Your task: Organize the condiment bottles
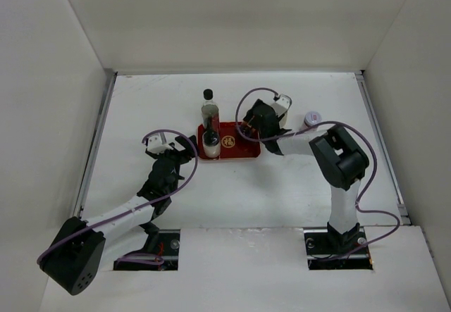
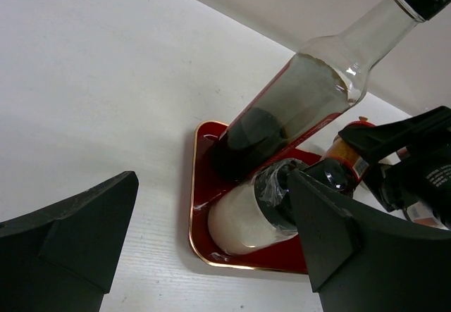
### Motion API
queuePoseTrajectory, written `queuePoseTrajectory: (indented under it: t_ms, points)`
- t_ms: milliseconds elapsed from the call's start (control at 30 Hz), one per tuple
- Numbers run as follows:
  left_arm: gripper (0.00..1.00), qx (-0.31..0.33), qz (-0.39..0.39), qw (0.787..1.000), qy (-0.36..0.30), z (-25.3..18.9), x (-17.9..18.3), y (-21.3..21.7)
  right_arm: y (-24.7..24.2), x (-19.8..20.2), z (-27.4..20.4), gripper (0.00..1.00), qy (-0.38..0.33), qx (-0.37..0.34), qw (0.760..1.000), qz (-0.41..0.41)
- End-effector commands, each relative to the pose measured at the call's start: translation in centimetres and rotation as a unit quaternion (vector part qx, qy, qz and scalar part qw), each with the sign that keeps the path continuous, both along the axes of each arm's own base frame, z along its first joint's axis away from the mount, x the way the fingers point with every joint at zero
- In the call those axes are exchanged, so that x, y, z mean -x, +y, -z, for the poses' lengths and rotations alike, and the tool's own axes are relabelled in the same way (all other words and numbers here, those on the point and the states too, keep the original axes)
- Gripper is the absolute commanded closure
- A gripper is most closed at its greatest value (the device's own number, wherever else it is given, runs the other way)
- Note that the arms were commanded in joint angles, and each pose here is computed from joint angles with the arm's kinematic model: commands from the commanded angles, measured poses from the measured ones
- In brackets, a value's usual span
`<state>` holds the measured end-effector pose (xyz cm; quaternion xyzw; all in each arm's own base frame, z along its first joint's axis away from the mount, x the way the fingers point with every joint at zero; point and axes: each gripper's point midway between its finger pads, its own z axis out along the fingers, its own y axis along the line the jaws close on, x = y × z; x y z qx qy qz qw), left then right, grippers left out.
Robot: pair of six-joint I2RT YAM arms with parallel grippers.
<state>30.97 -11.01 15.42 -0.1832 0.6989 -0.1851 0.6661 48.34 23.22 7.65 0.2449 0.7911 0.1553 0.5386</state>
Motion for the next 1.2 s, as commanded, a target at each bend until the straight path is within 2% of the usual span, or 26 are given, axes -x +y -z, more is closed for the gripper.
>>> queuePoseTrajectory:
  t_ms: [0, 300, 700, 767, 867, 1167]
  points:
    - [0.12, 0.023, 0.009, 0.999, -0.028, -1.7, -0.1, -0.6, 1.6, 0.2, -5.7, 0.5, -0.088, -0.001, 0.996, -0.005]
    - [0.12, 0.022, 0.01, 0.999, -0.026, -1.6, -0.2, -0.8, 5.1, 2.8, -9.3, 0.52, -0.156, 0.069, 0.985, -0.028]
    - [0.12, 0.023, 0.012, 0.999, -0.027, -1.7, -0.1, -0.8, 7.6, 3.5, -13.5, 0.52, -0.24, 0.171, 0.955, -0.032]
    - [0.12, 0.023, 0.012, 0.999, -0.027, -1.7, -0.1, -0.8, 7.8, 4.0, -13.7, 0.51, -0.249, 0.186, 0.95, -0.033]
    - [0.12, 0.022, 0.012, 0.999, -0.027, -1.6, -0.1, -0.8, 8.2, 5.1, -13.6, 0.43, -0.257, 0.195, 0.946, -0.043]
    - [0.12, 0.022, 0.012, 0.999, -0.027, -1.6, -0.1, -0.8, 9.0, 7.1, -10.7, 0.37, -0.24, 0.2, 0.946, -0.083]
